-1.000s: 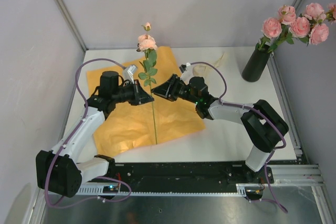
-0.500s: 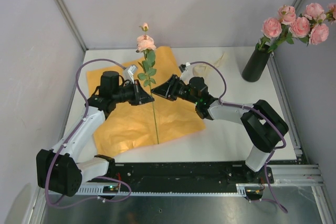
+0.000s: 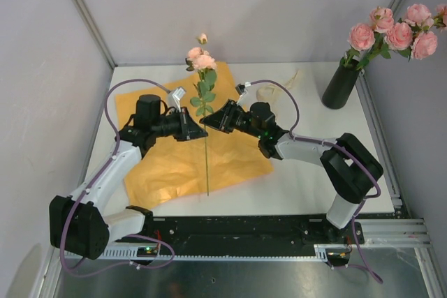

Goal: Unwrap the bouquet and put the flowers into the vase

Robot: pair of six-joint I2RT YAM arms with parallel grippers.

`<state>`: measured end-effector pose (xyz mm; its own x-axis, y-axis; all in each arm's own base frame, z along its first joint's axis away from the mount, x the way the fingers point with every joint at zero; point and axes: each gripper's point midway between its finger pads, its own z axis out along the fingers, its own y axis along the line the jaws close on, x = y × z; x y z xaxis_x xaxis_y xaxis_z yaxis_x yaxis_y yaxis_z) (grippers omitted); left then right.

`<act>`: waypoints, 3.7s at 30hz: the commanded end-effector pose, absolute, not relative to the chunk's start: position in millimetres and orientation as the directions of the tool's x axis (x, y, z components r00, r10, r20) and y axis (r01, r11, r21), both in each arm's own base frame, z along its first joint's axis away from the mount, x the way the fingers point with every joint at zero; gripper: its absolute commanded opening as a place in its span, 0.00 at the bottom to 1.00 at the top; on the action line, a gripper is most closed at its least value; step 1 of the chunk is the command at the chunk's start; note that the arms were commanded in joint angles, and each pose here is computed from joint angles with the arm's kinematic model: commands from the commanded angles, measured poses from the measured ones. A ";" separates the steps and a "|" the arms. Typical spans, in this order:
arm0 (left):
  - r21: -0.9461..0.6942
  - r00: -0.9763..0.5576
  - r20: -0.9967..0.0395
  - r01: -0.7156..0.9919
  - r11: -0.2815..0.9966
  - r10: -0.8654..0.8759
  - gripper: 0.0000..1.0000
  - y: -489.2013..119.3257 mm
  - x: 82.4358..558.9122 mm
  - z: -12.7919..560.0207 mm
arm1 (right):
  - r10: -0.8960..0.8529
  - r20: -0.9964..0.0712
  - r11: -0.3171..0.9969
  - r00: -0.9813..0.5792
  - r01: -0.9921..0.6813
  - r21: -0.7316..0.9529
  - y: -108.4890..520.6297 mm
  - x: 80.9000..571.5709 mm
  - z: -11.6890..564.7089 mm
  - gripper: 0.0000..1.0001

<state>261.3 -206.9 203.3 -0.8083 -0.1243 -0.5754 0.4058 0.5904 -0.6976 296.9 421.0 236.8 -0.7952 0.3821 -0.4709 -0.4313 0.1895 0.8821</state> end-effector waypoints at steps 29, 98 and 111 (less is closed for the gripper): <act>-0.578 -0.675 -0.723 0.477 0.662 -0.146 1.00 -189.7 260.2 230.9 | -0.058 -0.683 0.986 0.728 -0.065 -0.152 22.4 382.6 543.7 0.00; -0.505 -0.579 -0.791 0.436 0.745 -0.198 1.00 -164.9 268.2 247.9 | 0.327 -0.938 0.944 -0.112 0.076 0.321 34.1 347.7 332.5 0.99; -0.408 -0.435 -0.869 0.355 0.841 -0.238 1.00 -133.5 273.3 266.9 | 0.339 -0.755 0.811 -0.561 -0.233 0.537 146.7 270.3 264.1 0.99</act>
